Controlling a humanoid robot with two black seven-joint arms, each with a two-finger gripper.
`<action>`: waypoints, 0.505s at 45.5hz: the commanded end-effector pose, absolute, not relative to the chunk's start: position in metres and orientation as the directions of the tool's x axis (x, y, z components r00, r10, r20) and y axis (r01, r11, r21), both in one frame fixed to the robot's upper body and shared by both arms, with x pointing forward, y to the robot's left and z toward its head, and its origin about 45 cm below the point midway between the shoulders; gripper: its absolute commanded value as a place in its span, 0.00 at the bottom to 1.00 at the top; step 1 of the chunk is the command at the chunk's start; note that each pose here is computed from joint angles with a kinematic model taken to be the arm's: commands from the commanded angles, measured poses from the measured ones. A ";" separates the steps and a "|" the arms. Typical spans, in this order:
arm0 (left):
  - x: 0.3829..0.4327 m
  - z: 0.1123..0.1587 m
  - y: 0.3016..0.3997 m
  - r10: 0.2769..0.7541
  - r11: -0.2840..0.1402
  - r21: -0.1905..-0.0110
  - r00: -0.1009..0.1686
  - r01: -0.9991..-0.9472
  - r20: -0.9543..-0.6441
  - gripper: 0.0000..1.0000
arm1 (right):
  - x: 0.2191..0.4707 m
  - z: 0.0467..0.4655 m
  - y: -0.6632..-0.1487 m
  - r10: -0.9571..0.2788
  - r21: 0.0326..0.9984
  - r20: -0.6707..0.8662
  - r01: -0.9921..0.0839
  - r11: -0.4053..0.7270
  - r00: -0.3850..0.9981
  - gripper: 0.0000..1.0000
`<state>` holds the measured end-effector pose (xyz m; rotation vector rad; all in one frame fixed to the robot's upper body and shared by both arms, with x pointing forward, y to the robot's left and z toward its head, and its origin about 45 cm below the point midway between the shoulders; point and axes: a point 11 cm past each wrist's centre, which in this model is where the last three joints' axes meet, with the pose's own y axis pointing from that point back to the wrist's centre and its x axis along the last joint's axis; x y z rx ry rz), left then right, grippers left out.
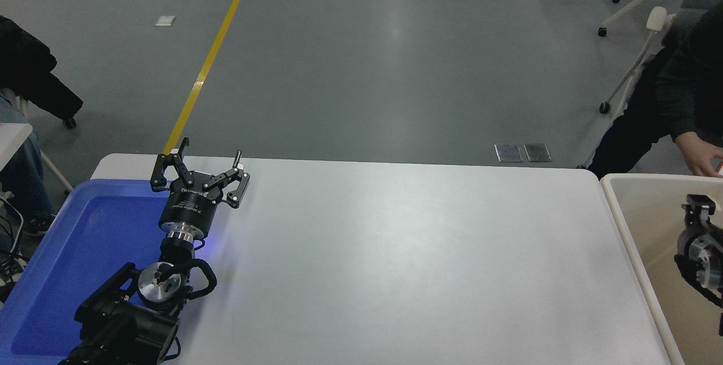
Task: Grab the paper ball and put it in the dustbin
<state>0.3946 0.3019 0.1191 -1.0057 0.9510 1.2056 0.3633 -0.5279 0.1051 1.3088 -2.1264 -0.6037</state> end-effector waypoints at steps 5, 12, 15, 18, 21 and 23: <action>0.3945 0.1190 0.3019 0.276 0.077 -0.098 0.116 -0.992 -0.954 0.99 | 0.434 0.169 -0.434 -0.946 0.503 -0.221 -0.859 0.099 -0.238 1.00; 0.3945 0.1191 0.3019 0.276 0.077 -0.100 0.117 -0.992 -0.954 0.99 | 0.448 0.186 -0.387 -0.932 0.442 -0.338 -0.896 -0.037 -0.128 1.00; 0.3944 0.1186 0.3022 0.277 0.076 -0.097 0.114 -0.992 -0.954 0.99 | 0.456 0.196 -0.367 -0.901 0.396 -0.422 -0.915 -0.081 -0.103 1.00; 0.3945 0.1190 0.3019 0.276 0.076 -0.098 0.116 -0.992 -0.954 0.99 | 0.458 0.195 -0.356 -0.865 0.375 -0.490 -0.921 -0.102 -0.104 1.00; 0.3945 0.1190 0.3019 0.276 0.076 -0.098 0.116 -0.992 -0.954 0.99 | 0.455 0.188 -0.345 -0.834 0.373 -0.540 -0.920 -0.120 -0.110 1.00; 0.3945 0.1190 0.3019 0.276 0.076 -0.098 0.116 -0.992 -0.954 0.99 | 0.453 0.182 -0.338 -0.819 0.377 -0.562 -0.917 -0.132 -0.113 1.00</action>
